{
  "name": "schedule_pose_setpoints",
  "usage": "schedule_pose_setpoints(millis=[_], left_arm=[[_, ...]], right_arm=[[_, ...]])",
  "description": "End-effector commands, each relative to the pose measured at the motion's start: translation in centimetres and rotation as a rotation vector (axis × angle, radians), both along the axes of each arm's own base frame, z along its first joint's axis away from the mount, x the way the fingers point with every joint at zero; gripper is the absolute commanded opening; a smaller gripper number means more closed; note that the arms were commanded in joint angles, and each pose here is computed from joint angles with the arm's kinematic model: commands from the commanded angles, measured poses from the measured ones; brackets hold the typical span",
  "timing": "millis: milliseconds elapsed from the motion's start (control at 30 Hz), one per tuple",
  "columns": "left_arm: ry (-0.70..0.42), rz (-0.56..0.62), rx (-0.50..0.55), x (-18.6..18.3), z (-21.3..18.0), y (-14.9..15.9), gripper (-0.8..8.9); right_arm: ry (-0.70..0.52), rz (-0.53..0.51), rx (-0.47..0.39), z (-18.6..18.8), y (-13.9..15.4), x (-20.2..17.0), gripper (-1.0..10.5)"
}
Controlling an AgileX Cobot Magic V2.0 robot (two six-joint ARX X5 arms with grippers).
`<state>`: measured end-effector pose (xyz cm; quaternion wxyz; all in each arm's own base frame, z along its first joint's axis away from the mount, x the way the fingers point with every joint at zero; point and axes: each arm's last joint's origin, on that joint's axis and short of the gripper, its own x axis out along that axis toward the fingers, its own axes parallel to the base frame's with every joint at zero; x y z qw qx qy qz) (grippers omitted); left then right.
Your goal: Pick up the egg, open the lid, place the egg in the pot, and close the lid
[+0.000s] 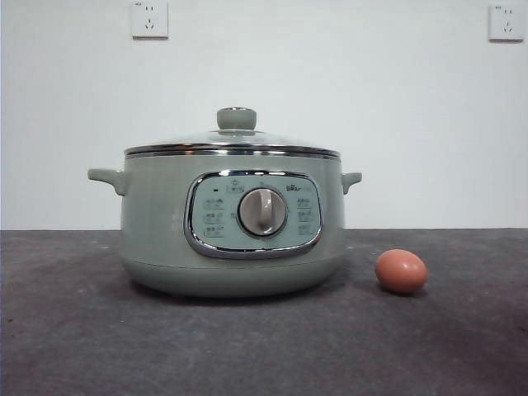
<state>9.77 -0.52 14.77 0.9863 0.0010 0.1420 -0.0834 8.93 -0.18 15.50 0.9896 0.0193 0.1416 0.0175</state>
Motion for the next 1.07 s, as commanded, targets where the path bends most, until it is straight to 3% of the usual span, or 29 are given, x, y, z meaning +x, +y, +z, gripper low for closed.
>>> schedule_pose_setpoints(millis=[33, 300, 400, 467, 700, 900, 1067], left_arm=[[0.001, 0.011, -0.030, 0.1, -0.2, 0.0, -0.03], [0.010, 0.027, -0.096, 0.0, 0.0, 0.0, -0.05], [-0.011, 0.020, -0.163, -0.1, 1.2, 0.0, -0.07], [-0.048, -0.008, -0.169, -0.2, 2.7, -0.1, -0.07], [-0.051, -0.014, -0.187, -0.8, 7.4, -0.1, -0.07], [-0.014, -0.083, -0.195, -1.1, 11.6, -0.3, -0.07], [0.017, -0.155, -0.191, -1.2, 15.2, -0.5, -0.07]], right_arm=[[-0.001, -0.004, 0.007, -0.2, 0.0, 0.0, 0.0], [-0.062, -0.016, 0.173, 0.5, 0.1, 0.2, -0.1], [-0.101, 0.006, 0.263, 1.3, 0.2, 0.2, -0.1], [-0.125, 0.023, 0.280, 2.3, 0.2, 0.0, -0.1], [-0.181, 0.081, 0.249, 7.8, 0.4, -1.1, -0.1], [-0.116, 0.102, 0.152, 13.0, 0.5, -1.7, -0.1], [-0.020, 0.181, 0.077, 16.6, 0.6, -1.6, -0.1]])
